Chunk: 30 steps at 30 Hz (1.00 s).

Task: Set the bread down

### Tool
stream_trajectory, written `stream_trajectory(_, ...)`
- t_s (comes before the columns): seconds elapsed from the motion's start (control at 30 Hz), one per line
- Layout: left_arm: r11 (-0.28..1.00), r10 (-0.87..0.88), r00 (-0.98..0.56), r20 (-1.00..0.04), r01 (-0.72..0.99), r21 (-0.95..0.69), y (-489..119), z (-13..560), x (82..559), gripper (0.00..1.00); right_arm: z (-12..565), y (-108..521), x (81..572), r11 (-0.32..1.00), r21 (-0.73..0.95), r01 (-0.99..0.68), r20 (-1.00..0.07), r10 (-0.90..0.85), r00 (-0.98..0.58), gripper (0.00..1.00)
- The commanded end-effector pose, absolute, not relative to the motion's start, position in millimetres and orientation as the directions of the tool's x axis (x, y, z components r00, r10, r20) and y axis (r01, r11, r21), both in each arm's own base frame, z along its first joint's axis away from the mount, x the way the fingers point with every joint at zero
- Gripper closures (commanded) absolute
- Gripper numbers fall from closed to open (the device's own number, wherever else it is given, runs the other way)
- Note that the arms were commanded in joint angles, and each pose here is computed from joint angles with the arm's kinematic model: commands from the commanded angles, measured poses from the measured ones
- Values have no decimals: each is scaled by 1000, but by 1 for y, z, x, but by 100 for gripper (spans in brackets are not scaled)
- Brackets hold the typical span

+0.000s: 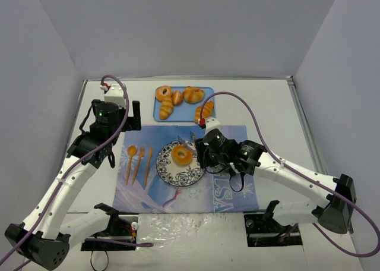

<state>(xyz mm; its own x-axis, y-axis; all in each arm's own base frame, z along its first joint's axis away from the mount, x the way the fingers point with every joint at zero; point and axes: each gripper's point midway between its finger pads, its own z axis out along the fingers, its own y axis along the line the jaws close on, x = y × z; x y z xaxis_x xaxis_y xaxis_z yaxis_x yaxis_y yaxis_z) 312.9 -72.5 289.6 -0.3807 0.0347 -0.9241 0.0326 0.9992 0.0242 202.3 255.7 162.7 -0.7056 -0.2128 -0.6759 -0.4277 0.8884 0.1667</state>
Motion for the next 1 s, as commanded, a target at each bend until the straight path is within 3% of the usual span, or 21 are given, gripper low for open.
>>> stream_trajectory(0.0, 1000, 14, -299, -954, 29, 5, -74, 320, 319, 3, 203, 256, 227, 905, 162, -393, -758, -141, -637, 56)
stream_trajectory(0.5, 999, 13, -300, -954, 36, 2, -76, 319, 319, 3, 220, 206, 305, 965, 158, -209, -785, -6, -620, 52)
stream_trajectory(0.97, 999, 14, -301, -953, 39, 2, -77, 319, 318, 3, 185, 204, 373, 973, 195, -124, -742, 64, -667, 43)
